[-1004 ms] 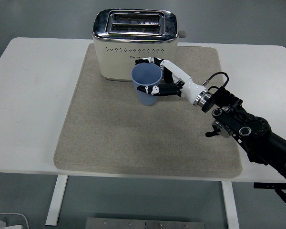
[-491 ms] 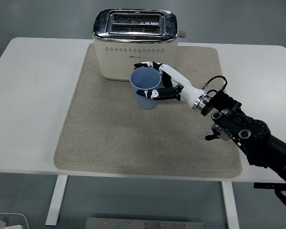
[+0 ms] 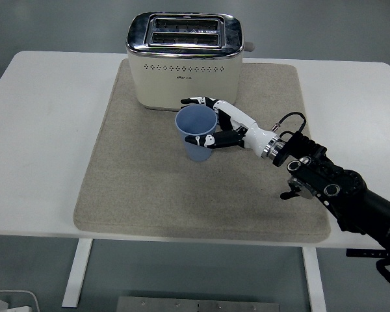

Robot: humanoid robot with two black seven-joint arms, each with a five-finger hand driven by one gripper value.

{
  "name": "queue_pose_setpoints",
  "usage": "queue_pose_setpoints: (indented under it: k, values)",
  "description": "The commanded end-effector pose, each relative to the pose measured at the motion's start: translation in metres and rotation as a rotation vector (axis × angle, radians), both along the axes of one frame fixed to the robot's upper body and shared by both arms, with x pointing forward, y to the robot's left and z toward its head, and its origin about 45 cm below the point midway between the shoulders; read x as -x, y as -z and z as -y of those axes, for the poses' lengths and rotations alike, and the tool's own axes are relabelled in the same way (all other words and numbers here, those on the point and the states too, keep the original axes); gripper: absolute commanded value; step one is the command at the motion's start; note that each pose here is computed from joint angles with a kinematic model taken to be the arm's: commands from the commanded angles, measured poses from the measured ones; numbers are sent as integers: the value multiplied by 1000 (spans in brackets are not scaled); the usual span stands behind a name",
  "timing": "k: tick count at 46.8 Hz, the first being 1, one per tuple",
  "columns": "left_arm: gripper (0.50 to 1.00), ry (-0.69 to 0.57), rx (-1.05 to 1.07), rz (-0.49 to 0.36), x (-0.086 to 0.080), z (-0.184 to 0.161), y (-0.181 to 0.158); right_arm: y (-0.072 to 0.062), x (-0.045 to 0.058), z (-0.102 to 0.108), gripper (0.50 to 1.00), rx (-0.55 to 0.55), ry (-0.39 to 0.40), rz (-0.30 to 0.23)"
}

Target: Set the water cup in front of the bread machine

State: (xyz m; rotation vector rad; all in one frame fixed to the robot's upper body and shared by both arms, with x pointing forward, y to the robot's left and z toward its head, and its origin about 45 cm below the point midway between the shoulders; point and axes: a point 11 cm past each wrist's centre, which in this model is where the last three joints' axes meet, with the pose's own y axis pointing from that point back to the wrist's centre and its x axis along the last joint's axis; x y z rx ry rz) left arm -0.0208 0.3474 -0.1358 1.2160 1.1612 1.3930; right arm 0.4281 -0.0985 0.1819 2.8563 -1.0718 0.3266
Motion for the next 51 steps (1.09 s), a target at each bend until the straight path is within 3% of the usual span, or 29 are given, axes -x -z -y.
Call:
queue_pose_setpoints:
  k: [1,4,13,51]
  values:
    - [1000,0,-1,0,0,0,0,-1,-1,0,866,-2,1,2]
    - [1000,0,2,0,0,0,0,-2,-1,0,895,-5,3,3]
    - [1000,0,-1,0,0,0,0,-1,-1,0,913,-3,4,2]
    - [1000,0,1,0,0,0,0,-4,-1,-1,921,-23,-15,-10]
